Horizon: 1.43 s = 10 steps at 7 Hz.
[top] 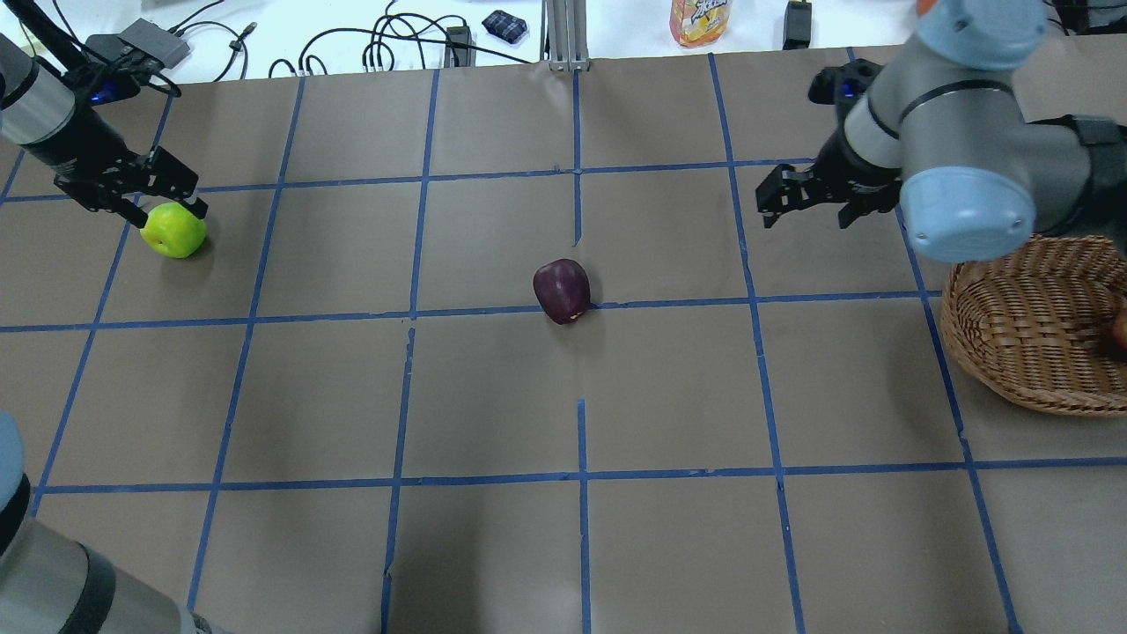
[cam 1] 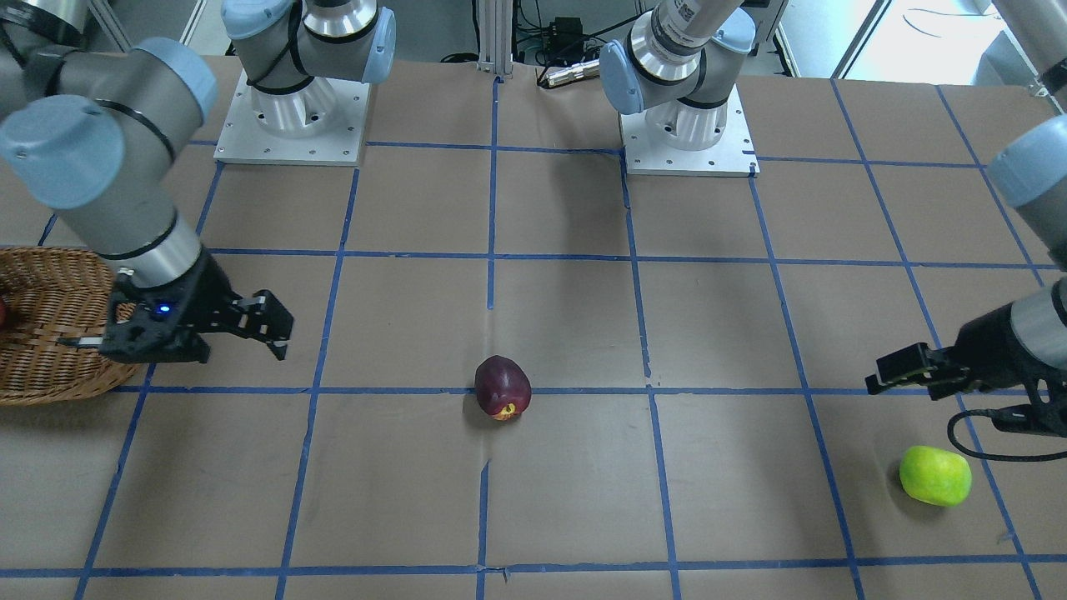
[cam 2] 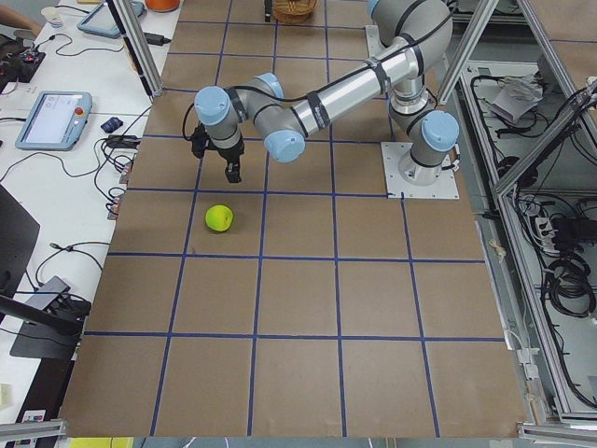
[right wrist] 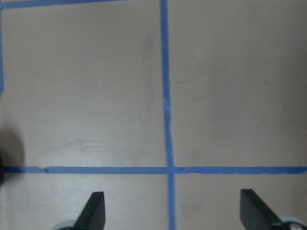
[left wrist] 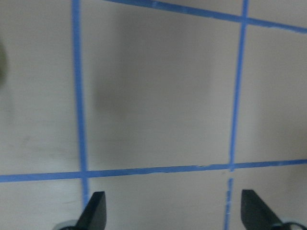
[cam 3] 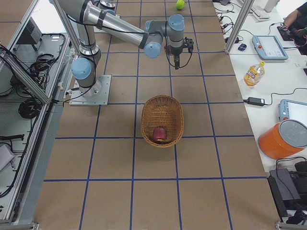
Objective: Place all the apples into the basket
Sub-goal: 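Grasp dark red apple with right gripper while left grasps green apple, then carry dark red apple into basket with right gripper while left holds green apple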
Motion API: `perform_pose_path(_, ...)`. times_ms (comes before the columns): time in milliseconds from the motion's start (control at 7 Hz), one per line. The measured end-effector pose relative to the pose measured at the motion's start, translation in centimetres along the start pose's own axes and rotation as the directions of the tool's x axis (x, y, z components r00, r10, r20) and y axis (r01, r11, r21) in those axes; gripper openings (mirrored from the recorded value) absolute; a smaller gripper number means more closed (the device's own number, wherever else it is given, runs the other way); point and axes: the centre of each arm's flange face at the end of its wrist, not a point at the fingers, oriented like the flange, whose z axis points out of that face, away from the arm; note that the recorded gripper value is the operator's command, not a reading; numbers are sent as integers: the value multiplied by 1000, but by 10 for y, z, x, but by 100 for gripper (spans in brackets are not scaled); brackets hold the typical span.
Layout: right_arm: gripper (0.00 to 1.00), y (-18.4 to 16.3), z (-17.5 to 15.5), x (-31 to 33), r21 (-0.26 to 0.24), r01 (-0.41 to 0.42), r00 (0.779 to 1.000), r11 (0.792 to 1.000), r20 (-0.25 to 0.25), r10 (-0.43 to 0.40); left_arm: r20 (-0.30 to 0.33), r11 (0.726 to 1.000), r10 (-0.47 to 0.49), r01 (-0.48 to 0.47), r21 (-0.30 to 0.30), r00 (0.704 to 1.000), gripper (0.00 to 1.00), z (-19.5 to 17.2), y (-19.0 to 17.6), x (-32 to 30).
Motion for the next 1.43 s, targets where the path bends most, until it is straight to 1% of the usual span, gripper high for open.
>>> perform_pose_path(143, 100, -3, 15, -55, 19, -56, 998, 998, 17, 56, 79, 999, 40, -40, 0, 996, 100, 6, -15, -31)
perform_pose_path(286, 100, -4, 33, -112, 18, -99, 995, 995, 31, 98, 105, 998, 62, -62, -4, 993, 100, 17, -30, -51)
perform_pose_path(429, 100, 0, 56, -163, -1, -128, 991, 992, 39, 128, 107, 996, 87, -86, -14, 990, 100, 33, -42, -64)
perform_pose_path(571, 100, 7, 77, -197, -19, -124, 992, 992, 37, 124, 100, 994, 105, -103, -24, 989, 100, 49, -50, -72)
perform_pose_path(714, 100, 14, 95, -217, -28, -95, 995, 995, 33, 96, 77, 994, 109, -107, -25, 991, 100, 66, -55, -76)
perform_pose_path(857, 100, 19, 112, -228, -27, -51, 998, 998, 35, 52, 42, 994, 105, -104, -21, 994, 100, 80, -58, -77)
perform_pose_path(1000, 99, 25, 132, -239, -19, -1, 999, 1000, 41, 2, 20, 995, 100, -100, -21, 995, 100, 91, -59, -78)
perform_pose_path(1143, 92, 29, 151, -247, -12, 29, 999, 1000, 45, -29, 7, 995, 96, -96, -26, 995, 100, 99, -60, -79)
perform_pose_path(1286, 74, 32, 162, -248, -5, 57, 998, 998, 30, -56, -1, 995, 93, -93, -32, 996, 91, 104, -59, -79)
perform_pose_path(1429, 52, 34, 168, -245, -1, 86, 996, 996, 2, -86, -5, 995, 95, -95, -36, 995, 1, 108, -59, -79)
